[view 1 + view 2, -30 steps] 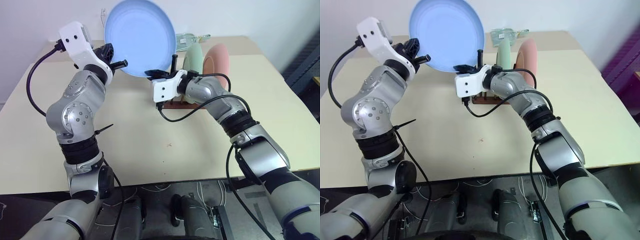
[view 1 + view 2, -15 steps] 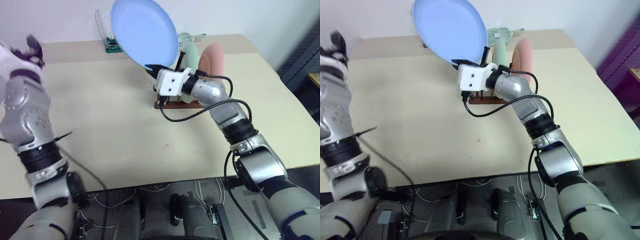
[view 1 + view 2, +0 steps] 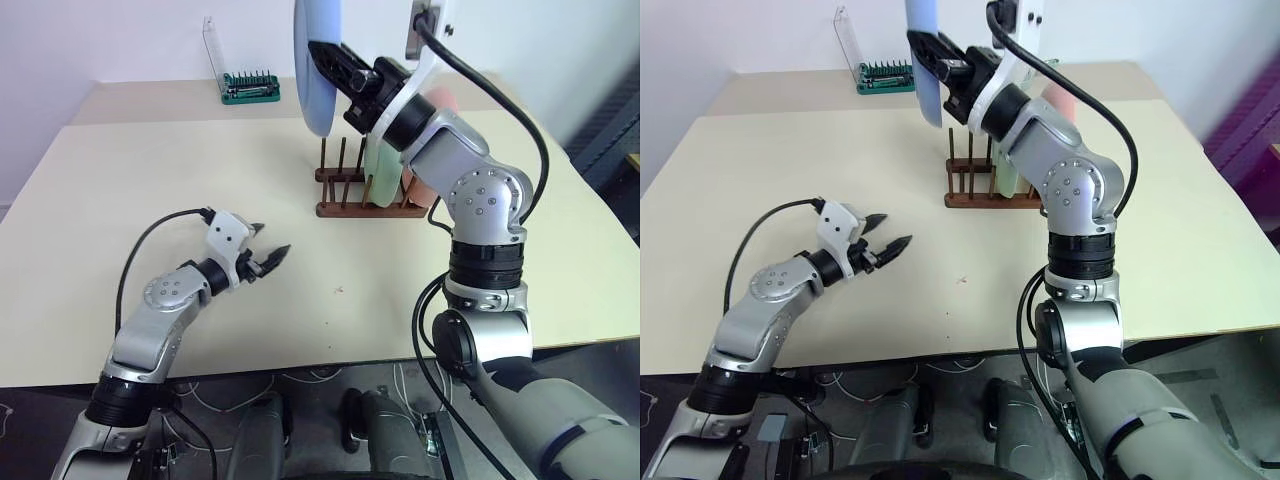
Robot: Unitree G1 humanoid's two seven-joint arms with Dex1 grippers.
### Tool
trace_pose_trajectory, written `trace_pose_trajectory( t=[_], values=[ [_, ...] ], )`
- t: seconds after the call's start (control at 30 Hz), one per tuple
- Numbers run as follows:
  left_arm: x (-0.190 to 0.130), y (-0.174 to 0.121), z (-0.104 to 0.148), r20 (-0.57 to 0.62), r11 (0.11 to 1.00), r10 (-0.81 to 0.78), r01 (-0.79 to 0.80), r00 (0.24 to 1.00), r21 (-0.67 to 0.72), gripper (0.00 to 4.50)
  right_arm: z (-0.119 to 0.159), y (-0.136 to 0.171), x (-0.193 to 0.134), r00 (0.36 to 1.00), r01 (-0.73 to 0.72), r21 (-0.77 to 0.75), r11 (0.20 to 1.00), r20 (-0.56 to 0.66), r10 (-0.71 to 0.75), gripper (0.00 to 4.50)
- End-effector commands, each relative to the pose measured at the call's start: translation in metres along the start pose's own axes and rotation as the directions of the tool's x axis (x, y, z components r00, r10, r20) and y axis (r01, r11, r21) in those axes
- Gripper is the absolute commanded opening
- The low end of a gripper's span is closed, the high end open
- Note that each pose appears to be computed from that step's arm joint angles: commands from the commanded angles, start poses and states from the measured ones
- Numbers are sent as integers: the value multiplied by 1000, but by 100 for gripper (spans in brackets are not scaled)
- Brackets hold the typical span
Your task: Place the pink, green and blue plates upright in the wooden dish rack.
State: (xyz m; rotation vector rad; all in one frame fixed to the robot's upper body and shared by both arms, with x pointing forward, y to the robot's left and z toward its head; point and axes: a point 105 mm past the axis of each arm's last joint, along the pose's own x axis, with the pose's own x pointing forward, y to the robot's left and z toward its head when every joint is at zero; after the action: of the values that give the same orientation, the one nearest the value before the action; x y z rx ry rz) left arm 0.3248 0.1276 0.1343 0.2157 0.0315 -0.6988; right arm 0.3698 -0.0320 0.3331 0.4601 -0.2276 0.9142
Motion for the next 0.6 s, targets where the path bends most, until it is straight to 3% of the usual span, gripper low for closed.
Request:
trace_pose_trajectory(
  t=[0.03, 0.53, 0.6],
  values=[
    [-3, -5, 14, 44, 999, -34, 34, 998, 4, 341, 13, 2, 1, 999, 18, 50, 999, 33, -19, 0],
    [-3, -11, 18, 66, 998, -63, 63, 996, 13, 341, -11, -39, -1, 974, 221, 94, 971, -77, -214, 0],
    [-3, -11, 19, 72, 998, -61, 61, 996, 9, 345, -11, -41, -1, 972, 231, 107, 967, -78, -223, 74]
  ],
)
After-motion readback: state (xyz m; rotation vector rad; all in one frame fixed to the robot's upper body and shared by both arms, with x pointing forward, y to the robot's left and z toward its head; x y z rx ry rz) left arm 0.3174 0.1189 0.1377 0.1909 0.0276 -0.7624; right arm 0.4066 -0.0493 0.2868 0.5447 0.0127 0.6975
